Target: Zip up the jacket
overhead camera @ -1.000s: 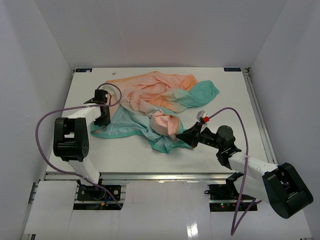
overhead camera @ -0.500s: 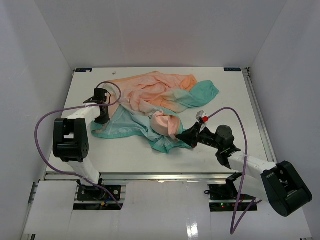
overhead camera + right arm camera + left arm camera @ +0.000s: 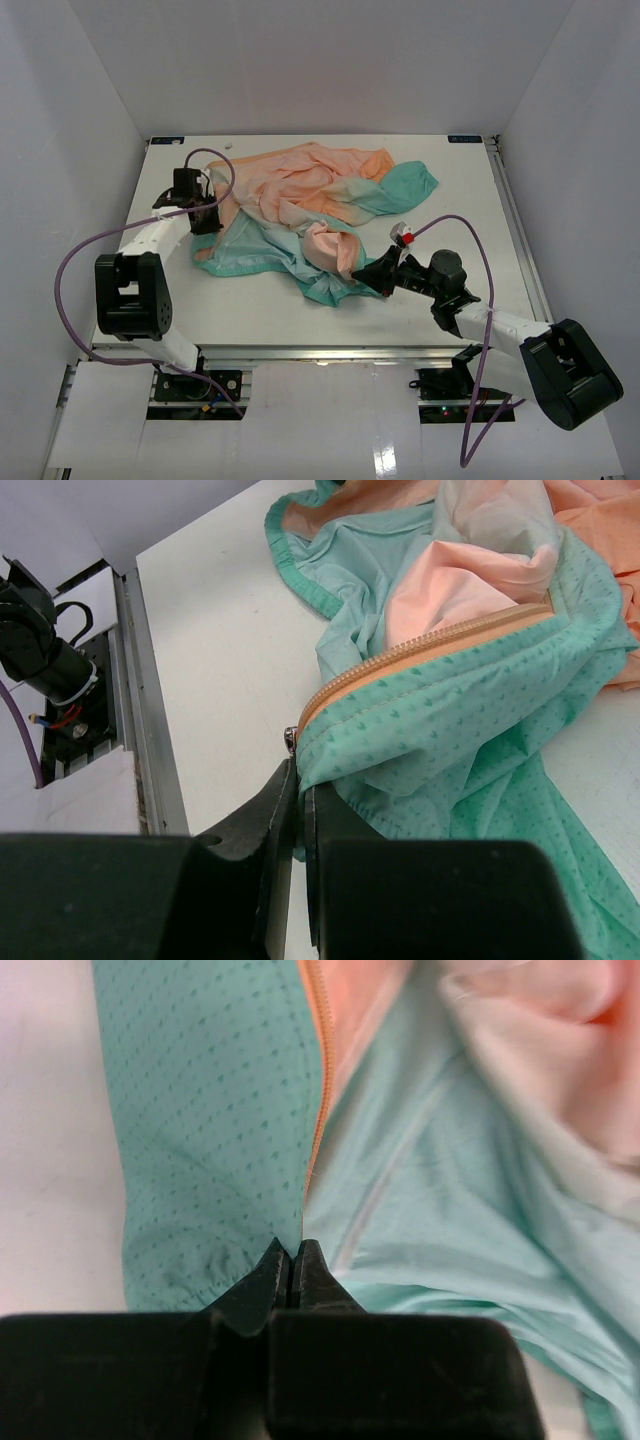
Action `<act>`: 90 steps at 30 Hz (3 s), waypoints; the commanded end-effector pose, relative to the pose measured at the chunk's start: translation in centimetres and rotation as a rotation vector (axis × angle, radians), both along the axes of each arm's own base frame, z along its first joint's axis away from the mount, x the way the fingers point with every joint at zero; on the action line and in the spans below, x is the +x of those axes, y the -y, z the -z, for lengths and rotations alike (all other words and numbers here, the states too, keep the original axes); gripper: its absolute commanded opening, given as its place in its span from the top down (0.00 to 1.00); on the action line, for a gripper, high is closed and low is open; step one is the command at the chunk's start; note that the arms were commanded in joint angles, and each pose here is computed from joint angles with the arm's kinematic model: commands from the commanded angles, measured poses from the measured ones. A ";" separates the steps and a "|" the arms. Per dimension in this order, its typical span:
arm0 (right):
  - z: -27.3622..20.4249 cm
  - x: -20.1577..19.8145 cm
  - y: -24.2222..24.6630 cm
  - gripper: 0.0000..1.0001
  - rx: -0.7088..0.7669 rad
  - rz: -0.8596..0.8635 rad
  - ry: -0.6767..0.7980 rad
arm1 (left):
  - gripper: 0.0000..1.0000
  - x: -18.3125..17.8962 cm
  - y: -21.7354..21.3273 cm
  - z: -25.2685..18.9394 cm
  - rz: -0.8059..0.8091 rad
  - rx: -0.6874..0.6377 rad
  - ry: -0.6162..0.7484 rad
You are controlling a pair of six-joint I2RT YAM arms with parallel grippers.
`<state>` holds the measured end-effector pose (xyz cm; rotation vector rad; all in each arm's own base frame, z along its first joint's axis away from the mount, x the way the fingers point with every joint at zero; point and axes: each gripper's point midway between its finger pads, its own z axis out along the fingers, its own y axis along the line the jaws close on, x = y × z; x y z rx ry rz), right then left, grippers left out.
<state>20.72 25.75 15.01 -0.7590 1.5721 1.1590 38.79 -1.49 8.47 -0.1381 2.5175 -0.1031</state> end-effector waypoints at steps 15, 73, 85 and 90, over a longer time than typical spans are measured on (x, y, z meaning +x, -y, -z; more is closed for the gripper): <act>-4.2 1.1 -1.3 0.92 0.035 -0.049 0.072 | 1.00 -2.6 12.9 -14.0 0.536 -0.786 0.367; -1.0 1.6 -0.5 0.92 -0.022 0.019 0.019 | 0.54 -2.5 13.2 3.2 0.084 -0.130 -0.143; -0.8 1.4 -0.4 0.92 -0.023 0.022 0.016 | 0.55 -2.0 12.8 3.6 0.013 -0.097 -0.112; -0.6 1.4 -0.3 0.92 -0.028 0.026 0.014 | 0.64 -2.4 12.5 4.2 0.010 -0.090 -0.121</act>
